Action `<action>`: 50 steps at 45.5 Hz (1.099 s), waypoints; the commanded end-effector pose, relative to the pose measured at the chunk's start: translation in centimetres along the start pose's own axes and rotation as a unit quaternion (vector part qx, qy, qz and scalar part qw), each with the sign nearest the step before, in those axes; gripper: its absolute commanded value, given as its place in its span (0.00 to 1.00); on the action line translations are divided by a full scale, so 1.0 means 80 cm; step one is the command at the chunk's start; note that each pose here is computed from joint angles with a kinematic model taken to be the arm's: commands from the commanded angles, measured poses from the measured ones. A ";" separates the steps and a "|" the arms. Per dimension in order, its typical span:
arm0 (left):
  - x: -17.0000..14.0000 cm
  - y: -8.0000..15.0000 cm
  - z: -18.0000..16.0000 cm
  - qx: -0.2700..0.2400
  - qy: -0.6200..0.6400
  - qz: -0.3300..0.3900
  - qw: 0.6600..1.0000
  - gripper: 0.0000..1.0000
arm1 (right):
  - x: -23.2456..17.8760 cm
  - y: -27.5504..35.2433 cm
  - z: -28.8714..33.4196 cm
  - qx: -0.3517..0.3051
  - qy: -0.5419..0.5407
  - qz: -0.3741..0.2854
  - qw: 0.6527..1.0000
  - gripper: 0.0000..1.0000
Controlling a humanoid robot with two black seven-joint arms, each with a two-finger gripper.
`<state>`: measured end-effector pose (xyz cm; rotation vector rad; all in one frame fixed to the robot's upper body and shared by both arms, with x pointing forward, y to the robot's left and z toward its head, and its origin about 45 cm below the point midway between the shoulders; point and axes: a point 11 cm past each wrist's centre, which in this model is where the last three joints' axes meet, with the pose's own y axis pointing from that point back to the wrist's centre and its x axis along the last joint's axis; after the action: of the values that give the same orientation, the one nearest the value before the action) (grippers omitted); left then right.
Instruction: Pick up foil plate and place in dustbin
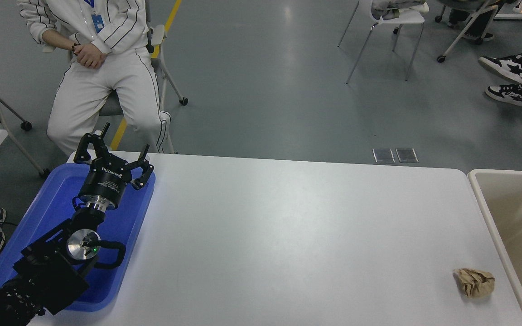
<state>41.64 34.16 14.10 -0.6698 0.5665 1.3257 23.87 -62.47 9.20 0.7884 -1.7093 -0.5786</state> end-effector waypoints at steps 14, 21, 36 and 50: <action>0.000 0.000 0.000 -0.001 0.001 0.001 1.000 1.00 | -0.010 -0.001 0.000 0.001 0.009 0.007 1.000 0.00; 0.000 0.000 0.000 0.000 0.000 0.000 1.000 1.00 | -0.010 -0.001 0.000 0.001 0.010 0.007 1.000 0.00; 0.000 0.000 0.000 0.000 0.000 0.000 1.000 1.00 | 0.017 -0.002 0.006 0.000 0.033 0.066 0.997 0.86; 0.000 0.000 0.000 0.000 0.000 0.000 1.000 1.00 | 0.020 -0.001 0.003 0.002 0.030 0.070 0.997 0.95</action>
<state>41.65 34.16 14.11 -0.6704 0.5665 1.3259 23.36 -63.44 9.72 0.6931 -1.6890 -0.4699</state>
